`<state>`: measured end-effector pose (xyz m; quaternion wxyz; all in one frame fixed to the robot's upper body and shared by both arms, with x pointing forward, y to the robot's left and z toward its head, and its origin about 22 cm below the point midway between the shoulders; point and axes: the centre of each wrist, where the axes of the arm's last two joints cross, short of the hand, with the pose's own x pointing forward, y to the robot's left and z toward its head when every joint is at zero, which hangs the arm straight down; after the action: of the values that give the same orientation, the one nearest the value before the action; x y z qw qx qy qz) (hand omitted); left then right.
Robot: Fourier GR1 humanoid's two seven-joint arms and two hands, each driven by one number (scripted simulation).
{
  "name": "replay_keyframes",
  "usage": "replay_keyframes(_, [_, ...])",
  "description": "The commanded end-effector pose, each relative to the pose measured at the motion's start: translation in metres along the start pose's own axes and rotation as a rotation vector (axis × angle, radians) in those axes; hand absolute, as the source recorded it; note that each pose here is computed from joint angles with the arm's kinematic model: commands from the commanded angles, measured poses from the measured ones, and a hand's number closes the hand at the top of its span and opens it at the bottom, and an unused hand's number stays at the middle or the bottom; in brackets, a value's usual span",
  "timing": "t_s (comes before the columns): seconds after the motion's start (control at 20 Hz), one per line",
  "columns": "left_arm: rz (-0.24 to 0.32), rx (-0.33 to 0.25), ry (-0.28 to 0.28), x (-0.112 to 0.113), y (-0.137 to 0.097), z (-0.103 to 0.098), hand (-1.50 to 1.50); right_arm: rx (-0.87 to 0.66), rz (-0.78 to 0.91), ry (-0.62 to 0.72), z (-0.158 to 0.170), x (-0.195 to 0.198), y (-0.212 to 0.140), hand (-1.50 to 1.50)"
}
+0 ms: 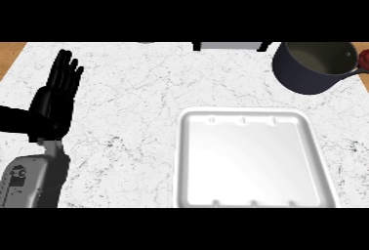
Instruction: Pick the bell pepper from the tray and place it in the pot
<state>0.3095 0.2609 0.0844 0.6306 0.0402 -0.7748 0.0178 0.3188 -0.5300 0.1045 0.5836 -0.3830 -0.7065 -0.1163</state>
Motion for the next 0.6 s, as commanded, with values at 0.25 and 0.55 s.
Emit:
replay_keyframes(0.25, [0.002, -0.009, 0.001, 0.005, -0.003, 0.002, 0.0, -0.099, -0.056, -0.018, 0.015, -0.018, -0.083, -1.5])
replay_keyframes(0.55, [0.004, 0.007, 0.005, -0.009, -0.003, -0.002, 0.0, -0.078, -0.055, -0.034, 0.031, -0.026, -0.129, -1.5])
